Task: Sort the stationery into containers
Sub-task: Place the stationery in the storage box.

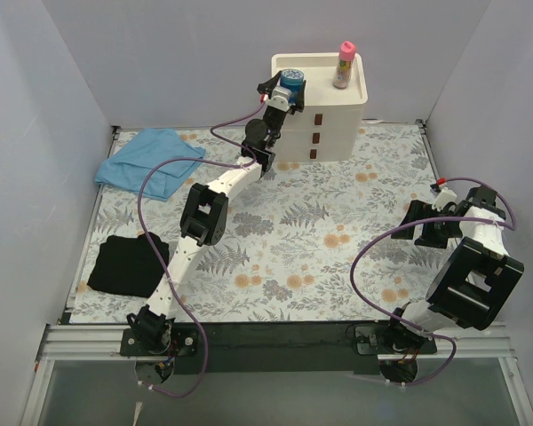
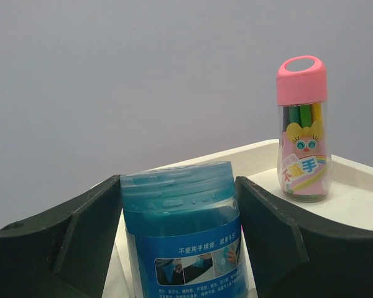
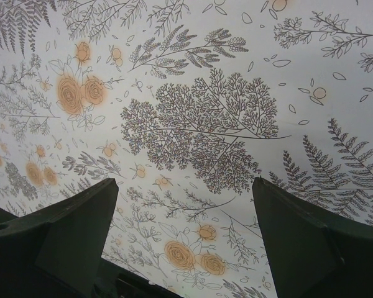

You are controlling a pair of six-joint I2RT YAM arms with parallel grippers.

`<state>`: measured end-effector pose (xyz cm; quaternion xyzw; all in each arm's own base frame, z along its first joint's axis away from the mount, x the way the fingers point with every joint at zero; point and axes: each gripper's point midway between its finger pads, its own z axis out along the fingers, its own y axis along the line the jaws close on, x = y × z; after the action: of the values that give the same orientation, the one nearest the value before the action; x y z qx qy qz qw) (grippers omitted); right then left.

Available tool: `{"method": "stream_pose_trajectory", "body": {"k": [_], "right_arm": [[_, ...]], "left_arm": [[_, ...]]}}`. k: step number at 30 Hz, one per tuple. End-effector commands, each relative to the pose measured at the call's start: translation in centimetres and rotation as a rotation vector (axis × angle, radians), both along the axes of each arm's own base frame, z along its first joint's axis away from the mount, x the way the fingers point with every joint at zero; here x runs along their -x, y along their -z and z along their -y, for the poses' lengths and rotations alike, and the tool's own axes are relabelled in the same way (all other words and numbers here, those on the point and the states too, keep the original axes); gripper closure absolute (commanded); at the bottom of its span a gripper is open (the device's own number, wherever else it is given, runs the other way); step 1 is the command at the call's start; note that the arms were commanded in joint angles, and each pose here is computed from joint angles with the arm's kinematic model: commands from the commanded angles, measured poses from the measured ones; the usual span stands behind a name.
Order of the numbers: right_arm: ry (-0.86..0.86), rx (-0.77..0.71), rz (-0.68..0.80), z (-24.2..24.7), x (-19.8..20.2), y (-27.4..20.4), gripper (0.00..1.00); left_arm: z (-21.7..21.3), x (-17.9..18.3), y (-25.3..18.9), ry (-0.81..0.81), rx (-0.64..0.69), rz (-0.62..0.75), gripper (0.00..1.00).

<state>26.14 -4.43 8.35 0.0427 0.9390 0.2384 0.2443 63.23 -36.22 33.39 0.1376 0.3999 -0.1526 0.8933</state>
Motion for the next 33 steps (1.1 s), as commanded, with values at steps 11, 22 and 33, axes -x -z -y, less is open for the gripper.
{"method": "stream_pose_trajectory", "body": {"k": [11, 22, 33], "right_arm": [[0.001, 0.007, 0.023, 0.2, -0.3, -0.3, 0.02], [-0.001, -0.001, 0.027, 0.2, -0.6, -0.5, 0.02], [0.003, -0.016, 0.044, 0.1, -1.0, -0.9, 0.02]], "left_arm": [[-1.6, 2.2, -7.6, 0.048, -0.013, 0.187, 0.29], [-3.3, 4.5, -11.3, 0.061, 0.05, 0.26, 0.29], [-5.2, 11.4, -11.8, 0.136, 0.014, 0.169, 0.28]]}}
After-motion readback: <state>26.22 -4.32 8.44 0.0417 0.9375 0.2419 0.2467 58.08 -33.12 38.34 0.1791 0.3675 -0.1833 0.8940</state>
